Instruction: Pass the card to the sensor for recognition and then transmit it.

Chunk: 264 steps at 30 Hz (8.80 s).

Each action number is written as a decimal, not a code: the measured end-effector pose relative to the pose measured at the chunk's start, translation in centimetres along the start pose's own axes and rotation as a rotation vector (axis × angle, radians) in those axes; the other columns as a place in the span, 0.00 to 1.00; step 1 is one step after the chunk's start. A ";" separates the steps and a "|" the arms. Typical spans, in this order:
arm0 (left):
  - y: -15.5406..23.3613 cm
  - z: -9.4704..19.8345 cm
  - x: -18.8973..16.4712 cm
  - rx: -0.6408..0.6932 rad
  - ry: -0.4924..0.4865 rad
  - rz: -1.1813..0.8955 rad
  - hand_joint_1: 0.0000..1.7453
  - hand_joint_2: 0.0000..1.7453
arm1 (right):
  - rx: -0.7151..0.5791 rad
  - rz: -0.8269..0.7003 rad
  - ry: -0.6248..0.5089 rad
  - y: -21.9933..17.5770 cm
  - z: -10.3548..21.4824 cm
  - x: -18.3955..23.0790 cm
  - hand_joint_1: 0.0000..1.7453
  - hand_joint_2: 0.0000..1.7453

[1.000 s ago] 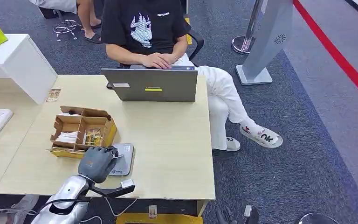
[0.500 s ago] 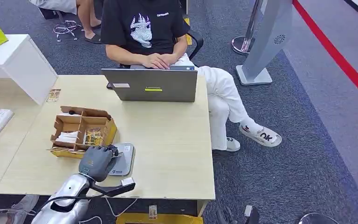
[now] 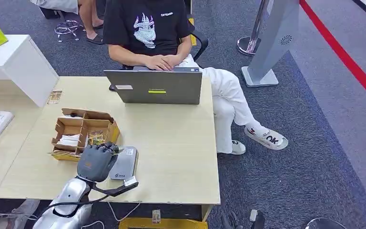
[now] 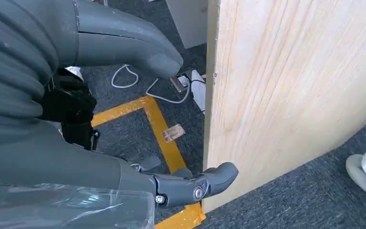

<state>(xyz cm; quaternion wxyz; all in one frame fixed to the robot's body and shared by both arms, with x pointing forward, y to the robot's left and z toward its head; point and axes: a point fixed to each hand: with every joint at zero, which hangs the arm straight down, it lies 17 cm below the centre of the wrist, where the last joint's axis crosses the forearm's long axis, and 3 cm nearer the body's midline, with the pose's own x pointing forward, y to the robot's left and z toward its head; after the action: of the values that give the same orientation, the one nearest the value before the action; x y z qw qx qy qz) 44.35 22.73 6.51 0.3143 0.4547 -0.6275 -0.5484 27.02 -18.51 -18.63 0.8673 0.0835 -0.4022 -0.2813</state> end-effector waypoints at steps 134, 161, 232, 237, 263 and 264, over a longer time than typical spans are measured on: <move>-2.0 5.5 -11.7 -0.192 0.173 -0.070 0.00 1.00 | 0.008 -0.005 -0.004 -0.1 0.2 -0.1 0.00 1.00; -5.1 5.7 -9.9 -0.244 0.171 0.031 0.00 1.00 | 0.015 0.006 -0.005 0.1 0.2 -0.1 0.00 1.00; -3.1 5.6 -10.4 -0.196 0.160 0.029 1.00 1.00 | 0.004 0.024 -0.008 -0.2 0.2 -0.1 0.00 1.00; -0.4 4.6 -10.4 -0.078 0.154 0.002 1.00 1.00 | 0.004 0.027 -0.007 -0.2 0.2 -0.1 0.00 1.00; 10.8 1.2 -10.7 0.235 0.133 -0.005 1.00 1.00 | -0.005 0.013 -0.014 -0.4 0.2 0.0 0.00 1.00; 10.8 1.2 -10.7 0.235 0.133 -0.005 1.00 1.00 | -0.005 0.013 -0.014 -0.4 0.2 0.0 0.00 1.00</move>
<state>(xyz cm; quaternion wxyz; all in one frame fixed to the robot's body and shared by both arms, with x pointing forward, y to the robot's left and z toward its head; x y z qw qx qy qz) 45.01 32.80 17.87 0.2985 0.5254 -0.6640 -0.4404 26.73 -18.79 -18.66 0.8664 0.0767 -0.4081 -0.2773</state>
